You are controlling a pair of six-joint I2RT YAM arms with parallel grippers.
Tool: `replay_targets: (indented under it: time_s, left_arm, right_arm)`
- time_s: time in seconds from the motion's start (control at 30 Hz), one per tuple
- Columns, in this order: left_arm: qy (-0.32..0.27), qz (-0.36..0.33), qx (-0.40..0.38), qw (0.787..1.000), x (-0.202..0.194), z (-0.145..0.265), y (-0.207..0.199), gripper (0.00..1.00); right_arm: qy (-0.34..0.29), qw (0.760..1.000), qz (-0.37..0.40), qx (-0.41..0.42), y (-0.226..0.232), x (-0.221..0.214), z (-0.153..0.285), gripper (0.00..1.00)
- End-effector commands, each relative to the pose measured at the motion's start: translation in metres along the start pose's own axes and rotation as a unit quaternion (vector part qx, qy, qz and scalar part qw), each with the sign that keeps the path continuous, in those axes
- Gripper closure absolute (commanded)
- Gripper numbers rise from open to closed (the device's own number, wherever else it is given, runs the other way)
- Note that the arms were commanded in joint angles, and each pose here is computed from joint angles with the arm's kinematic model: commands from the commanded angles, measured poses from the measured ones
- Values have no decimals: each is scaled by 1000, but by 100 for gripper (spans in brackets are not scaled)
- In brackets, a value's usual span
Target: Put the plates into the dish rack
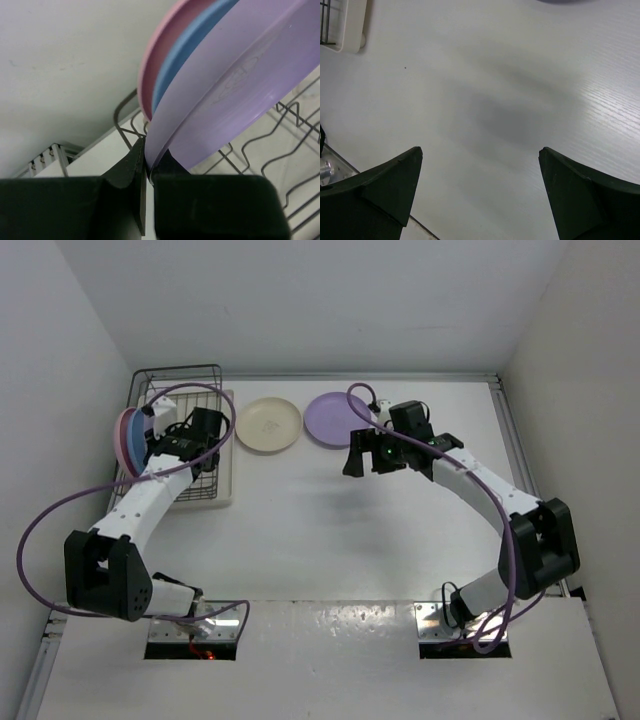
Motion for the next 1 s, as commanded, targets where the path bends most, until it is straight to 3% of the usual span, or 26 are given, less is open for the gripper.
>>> replay_targets:
  time_s: [0.0, 0.2, 0.3, 0.63, 0.97]
  left_arm:
    - [31, -36, 2, 999, -21, -9, 3, 100]
    - [32, -50, 7, 998, -18, -11, -3, 100]
    - [0, -54, 11, 998, -1, 1, -11, 100]
    - [-24, -45, 5, 999, 42, 13, -3, 100]
    - [-63, -103, 77, 990, 44, 9, -4, 100]
  right_arm:
    - [-18, 1000, 20, -1, 4, 2, 12, 0]
    - [-31, 999, 31, -10, 2, -5, 22, 0]
    - [-44, 999, 24, -10, -2, -4, 24, 0]
    - [-78, 996, 36, 1, 2, 9, 26, 0]
    - [-116, 993, 22, 0, 0, -4, 32, 0]
Point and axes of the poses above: each gripper's point midway between its finger pads, its own z axis back along the fingers, its own y axis along the line the jaws close on, x = y × z, the point moved 9 cm from there along z, back along the fingers, and after that the axes turned 1 degree about z, right-handed, at the moved point
